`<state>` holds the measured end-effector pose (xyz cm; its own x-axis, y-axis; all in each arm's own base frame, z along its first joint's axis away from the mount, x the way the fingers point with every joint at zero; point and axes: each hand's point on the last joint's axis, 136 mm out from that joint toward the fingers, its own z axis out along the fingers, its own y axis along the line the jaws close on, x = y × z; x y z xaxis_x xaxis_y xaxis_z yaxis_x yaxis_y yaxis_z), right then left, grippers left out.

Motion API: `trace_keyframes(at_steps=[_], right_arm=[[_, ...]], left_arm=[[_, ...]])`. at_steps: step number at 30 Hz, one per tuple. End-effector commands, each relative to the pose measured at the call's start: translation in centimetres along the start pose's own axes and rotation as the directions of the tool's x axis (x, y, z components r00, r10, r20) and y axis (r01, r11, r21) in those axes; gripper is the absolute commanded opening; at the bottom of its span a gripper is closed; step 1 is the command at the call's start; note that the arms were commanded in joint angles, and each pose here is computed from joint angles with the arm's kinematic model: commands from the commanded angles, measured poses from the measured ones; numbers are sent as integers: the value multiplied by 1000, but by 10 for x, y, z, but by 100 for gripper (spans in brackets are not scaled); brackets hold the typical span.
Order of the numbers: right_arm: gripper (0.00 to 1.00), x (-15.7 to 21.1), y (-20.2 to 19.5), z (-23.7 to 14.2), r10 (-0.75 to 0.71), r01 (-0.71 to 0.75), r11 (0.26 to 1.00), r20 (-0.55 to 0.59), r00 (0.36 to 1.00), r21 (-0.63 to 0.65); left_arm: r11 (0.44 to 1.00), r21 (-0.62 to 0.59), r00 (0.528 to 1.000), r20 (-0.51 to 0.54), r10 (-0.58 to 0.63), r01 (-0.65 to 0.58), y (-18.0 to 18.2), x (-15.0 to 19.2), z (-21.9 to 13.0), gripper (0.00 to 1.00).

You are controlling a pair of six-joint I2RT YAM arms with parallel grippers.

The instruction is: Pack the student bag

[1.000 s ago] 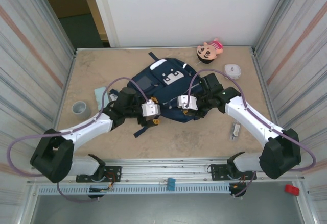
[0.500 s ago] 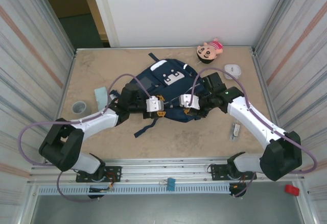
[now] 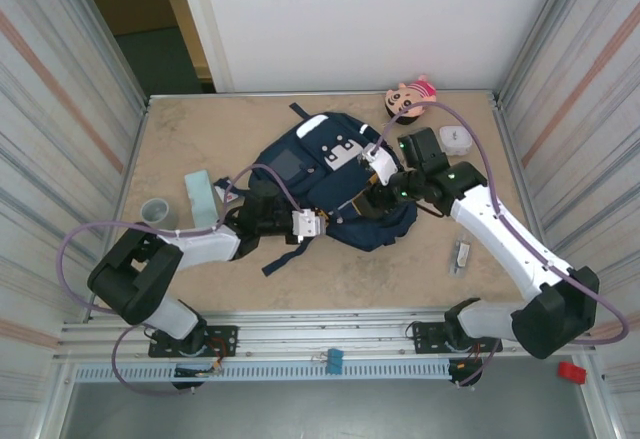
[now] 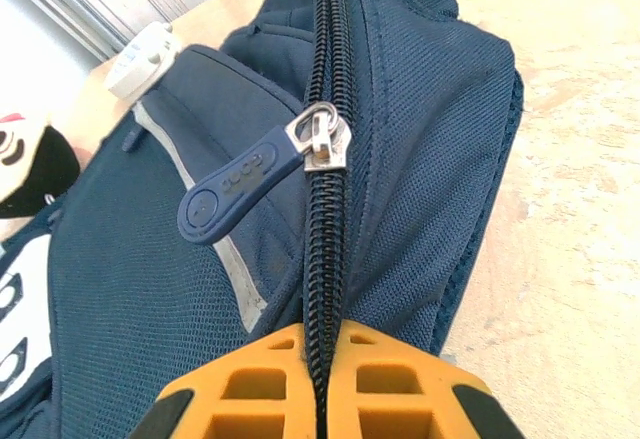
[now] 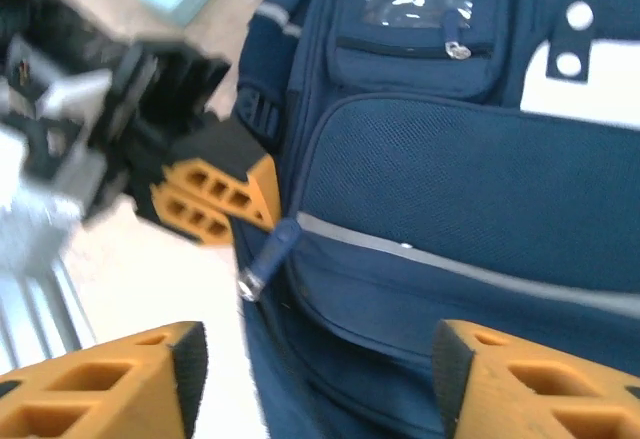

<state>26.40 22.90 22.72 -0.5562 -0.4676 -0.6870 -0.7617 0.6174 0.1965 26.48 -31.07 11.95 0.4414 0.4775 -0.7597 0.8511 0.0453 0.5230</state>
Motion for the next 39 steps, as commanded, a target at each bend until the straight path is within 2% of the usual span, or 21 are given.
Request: trace_keyframes(at_steps=[1, 3, 6, 9, 14, 18, 24, 30, 39], right_arm=[[69, 13, 10, 10, 317, -312, 946, -46, 947, 88], [72, 9, 12, 19, 347, -342, 932, -21, 938, 121], [72, 5, -1, 31, 466, -460, 872, 7, 885, 167], [71, -1, -2, 44, 540, -534, 834, -4, 842, 141], [70, -4, 17, 66, 561, -557, 828, -65, 825, 69], [68, 3, 16, 74, 559, -549, 827, -79, 825, 118], [58, 14, -1, 83, 532, -492, 820, -71, 844, 293], [42, 13, -7, 85, 512, -465, 789, -13, 859, 401], [28, 14, -14, 60, 513, -496, 735, 100, 853, 463]], left_arm=[[984, -143, 991, 64, 116, -105, 34, -24, -3, 0], [984, -140, 991, 67, 117, -107, 33, -24, -3, 0], [985, -133, 990, 77, 121, -110, 30, -27, -4, 0], [986, -125, 989, 82, 123, -112, 27, -29, -6, 0], [986, -126, 989, 79, 122, -112, 26, -30, -8, 0], [985, -129, 989, 83, 124, -112, 26, -32, -8, 0], [984, -131, 988, 86, 129, -117, 28, -35, -7, 0], [983, -139, 989, 71, 132, -121, 29, -34, -4, 0], [983, -145, 991, 58, 122, -112, 29, -31, -2, 0]])
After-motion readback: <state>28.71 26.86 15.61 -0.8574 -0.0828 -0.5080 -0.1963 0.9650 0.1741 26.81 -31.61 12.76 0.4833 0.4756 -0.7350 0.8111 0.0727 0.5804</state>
